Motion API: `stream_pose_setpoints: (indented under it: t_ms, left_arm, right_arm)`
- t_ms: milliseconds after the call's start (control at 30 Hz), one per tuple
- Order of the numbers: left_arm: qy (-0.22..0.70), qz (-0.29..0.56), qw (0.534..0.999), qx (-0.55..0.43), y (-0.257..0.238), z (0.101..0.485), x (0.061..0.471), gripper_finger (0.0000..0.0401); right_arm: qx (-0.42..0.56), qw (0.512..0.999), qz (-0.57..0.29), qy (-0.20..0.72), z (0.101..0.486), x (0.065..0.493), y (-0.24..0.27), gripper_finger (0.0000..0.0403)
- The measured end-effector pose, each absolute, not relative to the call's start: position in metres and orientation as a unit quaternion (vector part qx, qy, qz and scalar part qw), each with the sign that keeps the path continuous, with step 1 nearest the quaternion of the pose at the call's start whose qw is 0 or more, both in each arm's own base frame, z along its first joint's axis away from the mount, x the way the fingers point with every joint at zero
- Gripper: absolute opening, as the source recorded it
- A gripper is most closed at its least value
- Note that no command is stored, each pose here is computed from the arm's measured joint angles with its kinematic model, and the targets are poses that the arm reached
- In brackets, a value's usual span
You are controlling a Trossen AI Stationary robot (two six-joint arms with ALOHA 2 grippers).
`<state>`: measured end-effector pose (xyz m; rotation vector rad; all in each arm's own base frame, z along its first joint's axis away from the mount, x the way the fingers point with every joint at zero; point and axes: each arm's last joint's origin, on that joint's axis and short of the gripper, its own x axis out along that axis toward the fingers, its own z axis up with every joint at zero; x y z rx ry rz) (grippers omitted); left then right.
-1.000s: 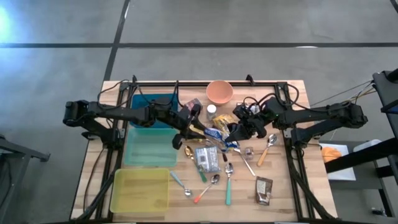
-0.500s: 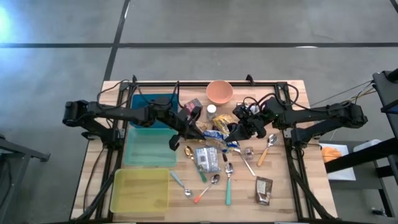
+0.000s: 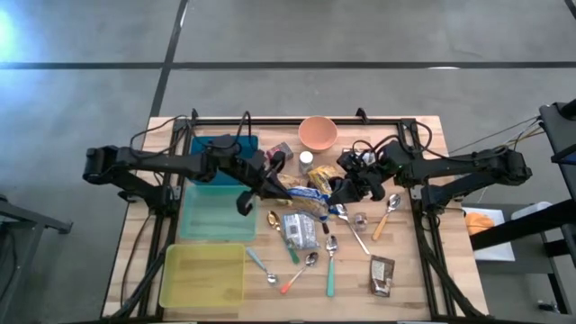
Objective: Pick & Place Food Item
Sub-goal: Put the right blue noodles packet into the blue bin
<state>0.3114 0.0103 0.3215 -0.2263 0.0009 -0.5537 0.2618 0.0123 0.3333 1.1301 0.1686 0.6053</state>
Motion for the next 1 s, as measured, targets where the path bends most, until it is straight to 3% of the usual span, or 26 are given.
stream_pose_setpoints:
  t_ms: [167, 433, 600, 767, 1000]
  left_arm:
    - [0.024, -0.277, 0.951, -0.135, 0.01, 0.32, 0.309, 0.0001]
    - [0.023, -0.288, 0.947, -0.143, 0.008, 0.328, 0.301, 0.0]
    - [0.036, -0.286, 0.945, -0.154, 0.007, 0.332, 0.294, 0.0]
    - [0.062, -0.282, 0.94, -0.182, 0.006, 0.336, 0.284, 0.0]
    - [0.087, -0.234, 0.948, -0.195, 0.007, 0.343, 0.264, 0.0]
  right_arm:
    - [0.509, 0.81, 0.282, 0.073, 0.333, 0.262, 0.012, 0.0041]
    - [0.492, 0.821, 0.284, 0.066, 0.333, 0.262, 0.012, 0.0178]
    - [0.481, 0.827, 0.284, 0.063, 0.333, 0.262, 0.012, 0.024]
    - [0.486, 0.83, 0.26, 0.085, 0.326, 0.263, 0.012, 0.0267]
    - [0.493, 0.842, 0.171, 0.136, 0.308, 0.265, 0.009, 0.027]
